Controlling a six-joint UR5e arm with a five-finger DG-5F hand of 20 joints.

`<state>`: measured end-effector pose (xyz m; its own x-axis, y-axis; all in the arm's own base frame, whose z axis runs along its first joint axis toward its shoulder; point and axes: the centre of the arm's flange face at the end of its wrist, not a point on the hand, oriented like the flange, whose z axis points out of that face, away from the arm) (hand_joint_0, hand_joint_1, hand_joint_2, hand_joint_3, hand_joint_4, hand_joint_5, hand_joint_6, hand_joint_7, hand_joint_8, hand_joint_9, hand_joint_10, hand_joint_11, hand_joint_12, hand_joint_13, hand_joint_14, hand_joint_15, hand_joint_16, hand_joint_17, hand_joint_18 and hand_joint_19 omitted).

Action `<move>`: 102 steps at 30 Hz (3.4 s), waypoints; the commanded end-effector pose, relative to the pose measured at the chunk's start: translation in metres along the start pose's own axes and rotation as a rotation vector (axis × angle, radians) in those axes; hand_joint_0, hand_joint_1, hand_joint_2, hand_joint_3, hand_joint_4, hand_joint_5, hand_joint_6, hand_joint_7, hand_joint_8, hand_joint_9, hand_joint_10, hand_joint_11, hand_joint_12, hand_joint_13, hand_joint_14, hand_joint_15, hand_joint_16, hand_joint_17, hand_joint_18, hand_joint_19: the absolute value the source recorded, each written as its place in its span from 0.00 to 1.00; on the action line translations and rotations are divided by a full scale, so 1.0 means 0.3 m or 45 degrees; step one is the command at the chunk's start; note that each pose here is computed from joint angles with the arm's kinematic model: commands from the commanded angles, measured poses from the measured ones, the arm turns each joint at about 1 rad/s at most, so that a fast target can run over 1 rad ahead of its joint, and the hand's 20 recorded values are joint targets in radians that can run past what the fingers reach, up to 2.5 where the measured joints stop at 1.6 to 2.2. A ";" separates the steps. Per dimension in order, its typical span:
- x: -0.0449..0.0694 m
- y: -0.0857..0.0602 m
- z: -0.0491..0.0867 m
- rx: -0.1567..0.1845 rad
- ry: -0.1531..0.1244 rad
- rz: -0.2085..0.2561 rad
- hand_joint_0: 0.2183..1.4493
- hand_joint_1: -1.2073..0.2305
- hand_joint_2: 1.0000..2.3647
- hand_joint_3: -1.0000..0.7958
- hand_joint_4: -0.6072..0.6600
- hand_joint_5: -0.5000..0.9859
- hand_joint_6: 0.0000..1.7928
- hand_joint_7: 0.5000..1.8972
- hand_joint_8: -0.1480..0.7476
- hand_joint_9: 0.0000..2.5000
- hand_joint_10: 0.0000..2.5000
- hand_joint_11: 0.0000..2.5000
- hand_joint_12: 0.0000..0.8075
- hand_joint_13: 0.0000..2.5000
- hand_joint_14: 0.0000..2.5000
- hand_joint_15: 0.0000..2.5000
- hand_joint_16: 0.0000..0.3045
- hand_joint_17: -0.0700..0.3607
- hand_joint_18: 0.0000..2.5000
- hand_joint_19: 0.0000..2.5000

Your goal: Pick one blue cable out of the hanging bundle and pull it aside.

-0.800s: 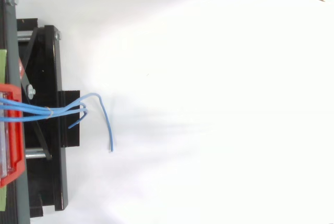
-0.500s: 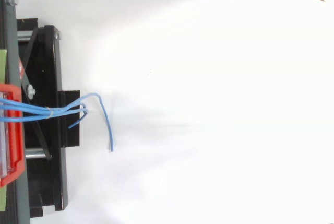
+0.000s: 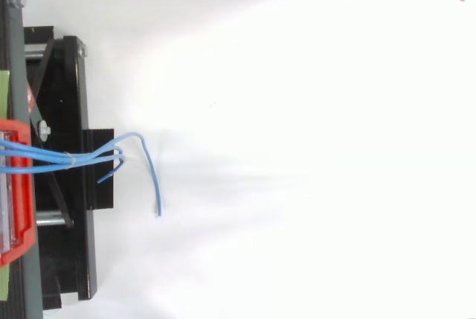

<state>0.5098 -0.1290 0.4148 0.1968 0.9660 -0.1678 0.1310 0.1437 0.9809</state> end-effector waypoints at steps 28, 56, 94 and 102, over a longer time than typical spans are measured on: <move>0.017 -0.040 0.035 0.034 -0.095 -0.204 0.20 0.39 0.00 0.28 0.60 0.18 0.28 0.10 0.41 0.15 0.00 0.00 0.38 0.04 0.00 0.01 0.17 0.44 0.00 0.05; 0.202 -0.448 0.372 -0.027 -0.250 -0.166 0.21 0.40 0.00 0.28 0.62 0.19 0.28 0.12 0.43 0.17 0.00 0.00 0.38 0.05 0.00 0.02 0.17 0.43 0.00 0.05; 0.415 -0.435 0.586 -0.042 -0.188 -0.250 0.22 0.42 0.00 0.28 0.63 0.19 0.28 0.12 0.43 0.18 0.00 0.01 0.37 0.06 0.00 0.02 0.16 0.42 0.00 0.05; 0.524 -0.538 0.736 -0.058 -0.019 -0.102 0.22 0.42 0.00 0.28 0.63 0.20 0.28 0.13 0.43 0.20 0.00 0.01 0.37 0.06 0.00 0.02 0.16 0.41 0.00 0.05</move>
<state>0.7157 -0.0550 0.2206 0.2535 0.9215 -0.2942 0.1185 0.2722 0.9549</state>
